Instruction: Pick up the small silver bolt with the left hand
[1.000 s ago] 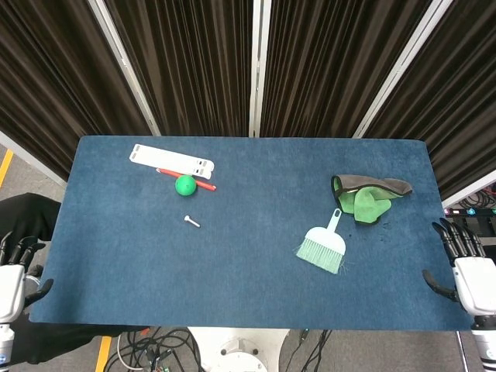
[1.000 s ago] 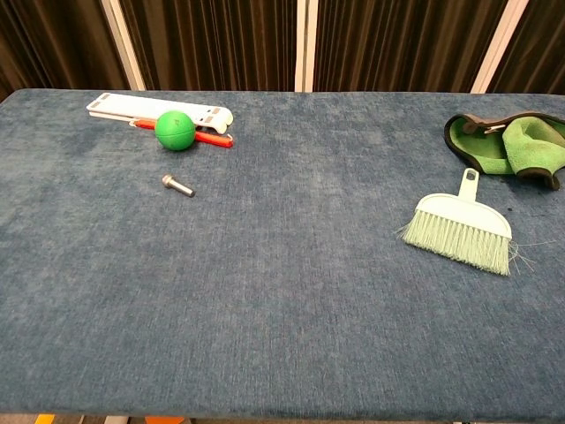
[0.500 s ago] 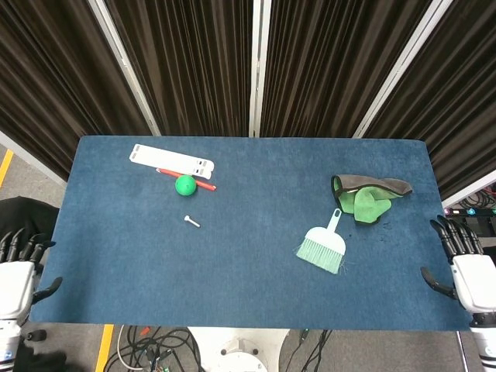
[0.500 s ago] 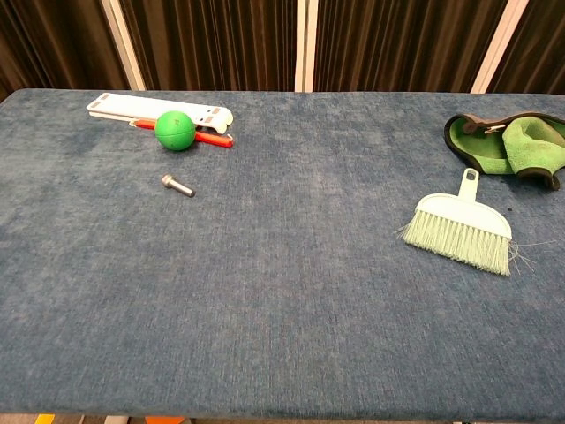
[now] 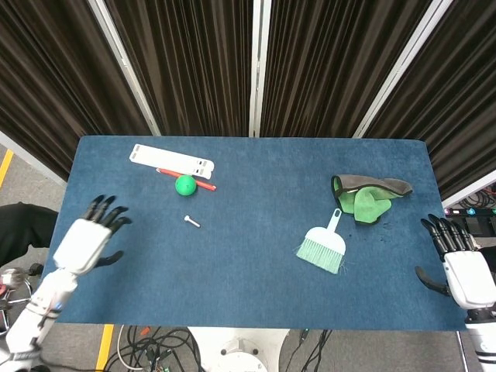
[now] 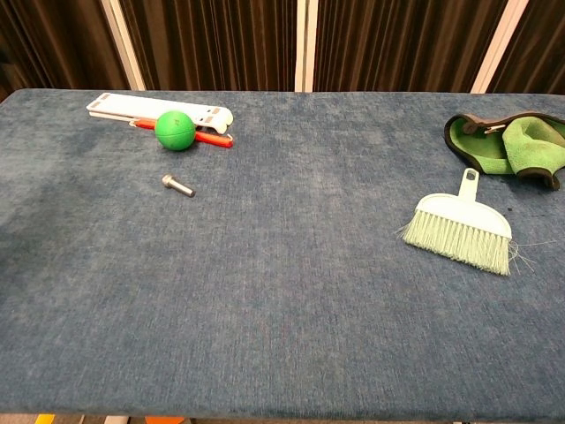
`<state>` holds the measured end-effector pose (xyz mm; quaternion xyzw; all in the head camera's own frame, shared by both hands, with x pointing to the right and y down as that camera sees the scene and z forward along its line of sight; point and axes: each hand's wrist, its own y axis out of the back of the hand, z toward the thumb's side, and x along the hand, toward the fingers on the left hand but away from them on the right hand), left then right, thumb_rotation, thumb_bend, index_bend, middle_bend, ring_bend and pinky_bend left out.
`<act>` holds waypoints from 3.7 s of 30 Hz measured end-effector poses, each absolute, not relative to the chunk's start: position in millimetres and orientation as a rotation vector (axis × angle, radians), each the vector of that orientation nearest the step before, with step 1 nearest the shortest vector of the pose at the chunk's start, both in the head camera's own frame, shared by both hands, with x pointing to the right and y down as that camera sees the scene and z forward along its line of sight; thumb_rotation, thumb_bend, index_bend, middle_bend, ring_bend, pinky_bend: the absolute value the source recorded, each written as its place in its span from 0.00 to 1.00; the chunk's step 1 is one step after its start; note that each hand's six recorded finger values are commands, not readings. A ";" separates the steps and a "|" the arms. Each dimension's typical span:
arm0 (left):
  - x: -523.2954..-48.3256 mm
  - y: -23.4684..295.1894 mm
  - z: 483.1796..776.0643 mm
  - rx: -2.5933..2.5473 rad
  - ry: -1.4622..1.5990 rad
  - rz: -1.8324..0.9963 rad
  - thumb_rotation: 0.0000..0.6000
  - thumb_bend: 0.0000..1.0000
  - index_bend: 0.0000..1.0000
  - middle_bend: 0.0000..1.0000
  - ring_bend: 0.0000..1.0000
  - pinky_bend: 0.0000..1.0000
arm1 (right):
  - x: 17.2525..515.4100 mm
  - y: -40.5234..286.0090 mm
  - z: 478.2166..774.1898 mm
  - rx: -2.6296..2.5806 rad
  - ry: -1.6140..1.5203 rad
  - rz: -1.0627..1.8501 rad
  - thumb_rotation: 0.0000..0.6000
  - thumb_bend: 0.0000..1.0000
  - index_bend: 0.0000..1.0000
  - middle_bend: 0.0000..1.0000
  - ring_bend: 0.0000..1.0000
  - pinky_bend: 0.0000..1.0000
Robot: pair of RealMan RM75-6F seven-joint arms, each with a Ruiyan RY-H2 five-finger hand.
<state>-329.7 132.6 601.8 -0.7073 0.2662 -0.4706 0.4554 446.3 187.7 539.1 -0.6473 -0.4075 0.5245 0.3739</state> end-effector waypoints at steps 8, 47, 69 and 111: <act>-273.1 107.4 666.2 -1.850 0.449 -1.098 1.00 0.23 0.36 0.21 0.04 0.00 | 448.8 189.3 537.7 -1.642 -1.045 1.372 1.00 0.19 0.00 0.05 0.00 0.00; -191.9 77.0 764.6 -1.810 0.263 -1.229 1.00 0.32 0.47 0.26 0.10 0.02 | 461.5 195.3 542.2 -1.638 -1.076 1.427 1.00 0.19 0.00 0.05 0.00 0.00; -193.7 80.5 774.3 -1.796 0.268 -1.256 1.00 0.36 0.52 0.26 0.10 0.02 | 464.0 197.7 541.9 -1.634 -1.083 1.437 1.00 0.19 0.00 0.05 0.00 0.00; -261.3 107.5 761.6 -2.340 0.990 -1.335 1.00 0.37 0.55 0.26 0.10 0.02 | 459.5 197.5 540.4 -1.640 -1.074 1.421 1.00 0.19 0.00 0.05 0.00 0.00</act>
